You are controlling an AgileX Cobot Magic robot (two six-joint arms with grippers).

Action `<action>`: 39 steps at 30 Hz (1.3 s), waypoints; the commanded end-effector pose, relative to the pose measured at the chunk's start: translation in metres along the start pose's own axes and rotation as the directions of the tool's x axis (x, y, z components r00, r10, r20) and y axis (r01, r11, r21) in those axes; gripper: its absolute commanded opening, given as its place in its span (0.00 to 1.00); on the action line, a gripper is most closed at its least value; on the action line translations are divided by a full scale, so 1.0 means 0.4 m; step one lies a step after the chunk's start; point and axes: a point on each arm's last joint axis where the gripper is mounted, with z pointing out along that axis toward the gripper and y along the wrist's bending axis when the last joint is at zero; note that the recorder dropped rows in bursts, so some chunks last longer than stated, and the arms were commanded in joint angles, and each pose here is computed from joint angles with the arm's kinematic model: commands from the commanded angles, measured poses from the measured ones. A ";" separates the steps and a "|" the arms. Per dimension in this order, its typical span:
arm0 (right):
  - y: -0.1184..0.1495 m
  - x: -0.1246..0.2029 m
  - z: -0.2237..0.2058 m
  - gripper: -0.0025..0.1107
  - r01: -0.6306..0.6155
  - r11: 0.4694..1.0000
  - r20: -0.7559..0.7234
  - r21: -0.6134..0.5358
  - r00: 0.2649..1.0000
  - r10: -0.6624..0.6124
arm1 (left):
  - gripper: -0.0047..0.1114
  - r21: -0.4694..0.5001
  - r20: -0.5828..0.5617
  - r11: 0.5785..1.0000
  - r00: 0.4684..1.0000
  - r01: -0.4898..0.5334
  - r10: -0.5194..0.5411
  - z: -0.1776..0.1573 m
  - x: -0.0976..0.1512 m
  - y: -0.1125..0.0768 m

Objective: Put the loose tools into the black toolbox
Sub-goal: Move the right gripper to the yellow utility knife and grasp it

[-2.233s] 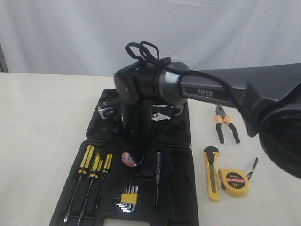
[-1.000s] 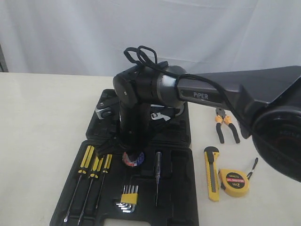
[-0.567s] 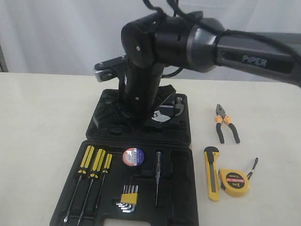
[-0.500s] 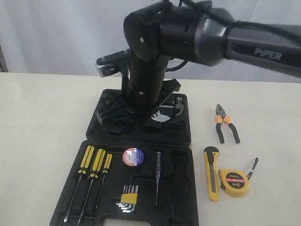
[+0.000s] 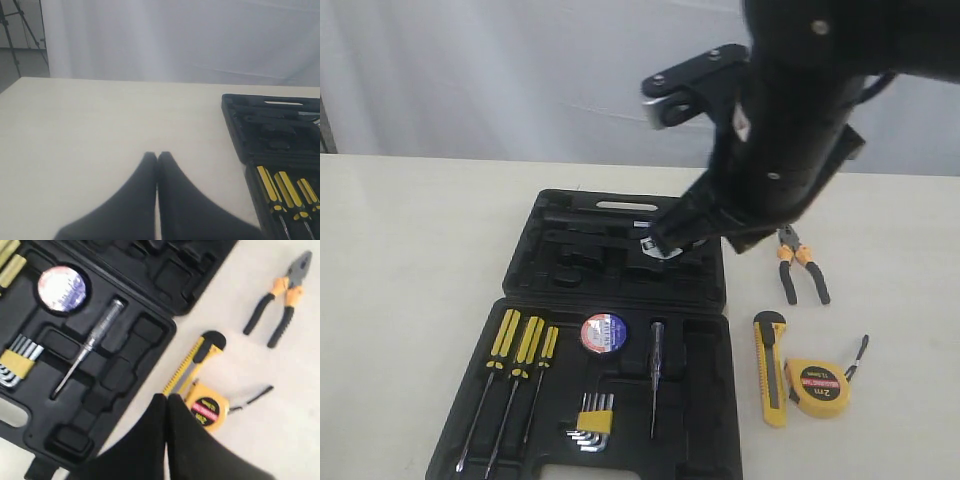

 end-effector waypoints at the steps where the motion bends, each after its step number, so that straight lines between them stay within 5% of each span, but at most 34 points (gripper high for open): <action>1: -0.093 0.076 -0.011 0.02 -0.132 0.991 -0.005 -0.002 0.991 0.132 | 0.04 0.003 0.000 1.000 1.000 0.002 -0.002 0.000 0.002 0.000; 9: -0.208 0.204 0.081 0.02 -0.310 0.950 -0.056 0.034 0.949 0.311 | 0.04 0.003 0.000 1.000 1.000 0.002 -0.002 0.000 0.002 0.000; 22: -0.179 0.229 0.250 0.02 -0.351 0.936 -0.102 -0.023 0.932 0.347 | 0.04 0.003 0.000 1.000 1.000 0.002 -0.002 0.000 0.002 0.000; 32: -0.169 0.215 0.285 0.02 -0.382 0.923 -0.093 -0.057 0.922 0.376 | 0.04 0.003 0.000 1.000 1.000 0.002 -0.002 0.000 0.002 0.000; 35: -0.171 0.201 0.292 0.08 -0.370 0.927 -0.095 -0.057 0.927 0.364 | 0.04 0.003 0.000 1.000 1.000 0.002 -0.002 0.000 0.002 0.000; 39: -0.176 0.167 0.300 0.31 -0.362 0.930 -0.080 -0.061 0.931 0.357 | 0.04 0.003 0.000 1.000 1.000 0.002 -0.002 0.000 0.002 0.000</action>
